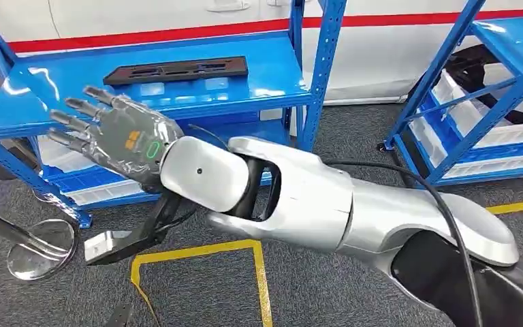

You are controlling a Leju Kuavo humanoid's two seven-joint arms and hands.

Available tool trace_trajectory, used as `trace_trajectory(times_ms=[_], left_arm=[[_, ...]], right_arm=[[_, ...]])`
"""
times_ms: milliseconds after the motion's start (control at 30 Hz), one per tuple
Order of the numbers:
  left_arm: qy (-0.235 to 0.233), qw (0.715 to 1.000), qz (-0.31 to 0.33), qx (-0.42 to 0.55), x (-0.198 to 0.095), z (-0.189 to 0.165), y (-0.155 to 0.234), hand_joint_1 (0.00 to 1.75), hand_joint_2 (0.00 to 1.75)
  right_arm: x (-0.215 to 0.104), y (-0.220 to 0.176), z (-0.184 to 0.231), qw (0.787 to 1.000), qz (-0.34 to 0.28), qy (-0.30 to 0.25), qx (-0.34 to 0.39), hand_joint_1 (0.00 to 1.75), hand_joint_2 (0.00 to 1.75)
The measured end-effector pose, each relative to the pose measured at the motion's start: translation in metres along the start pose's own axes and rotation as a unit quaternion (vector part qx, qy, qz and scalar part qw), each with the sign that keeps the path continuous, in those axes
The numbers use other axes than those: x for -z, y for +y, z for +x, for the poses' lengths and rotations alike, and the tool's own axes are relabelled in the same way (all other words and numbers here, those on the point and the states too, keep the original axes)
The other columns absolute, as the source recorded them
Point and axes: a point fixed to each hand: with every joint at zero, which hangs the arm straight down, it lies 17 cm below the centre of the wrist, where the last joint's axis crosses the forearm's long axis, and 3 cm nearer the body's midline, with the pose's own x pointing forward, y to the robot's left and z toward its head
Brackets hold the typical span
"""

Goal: Take the parts from the cabinet and place them on the table.

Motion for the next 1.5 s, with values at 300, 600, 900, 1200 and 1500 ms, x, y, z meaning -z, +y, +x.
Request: trace_trajectory(times_ms=[300, 600, 900, 1200, 1500], left_arm=[[-0.073, 0.996, -0.018, 0.049, 0.001, 0.044, -0.01, 0.0, 0.0], [-0.137, 0.99, -0.036, -0.003, -0.003, 0.075, -0.011, 0.0, 0.0], [-0.116, 0.993, -0.018, -0.029, 0.001, 0.064, 0.003, 0.0, 0.0], [-0.077, 0.996, -0.013, -0.041, 0.001, 0.034, 0.009, 0.0, 0.0], [-0.055, 0.997, -0.027, -0.046, 0.002, 0.025, 0.01, 0.0, 0.0]], right_arm=[[-0.011, 0.012, -0.035, 0.998, -0.029, 0.051, 0.002, 0.0, 1.75], [-0.028, 0.074, -0.013, 0.95, 0.091, 0.01, 0.297, 0.0, 0.0], [-0.034, 0.088, -0.051, 0.931, 0.058, 0.087, 0.351, 0.0, 0.0], [-0.032, 0.088, -0.056, 0.955, 0.041, 0.077, 0.284, 0.0, 0.0], [-0.005, 0.088, -0.034, 0.96, 0.035, 0.03, 0.277, 0.0, 0.0]])
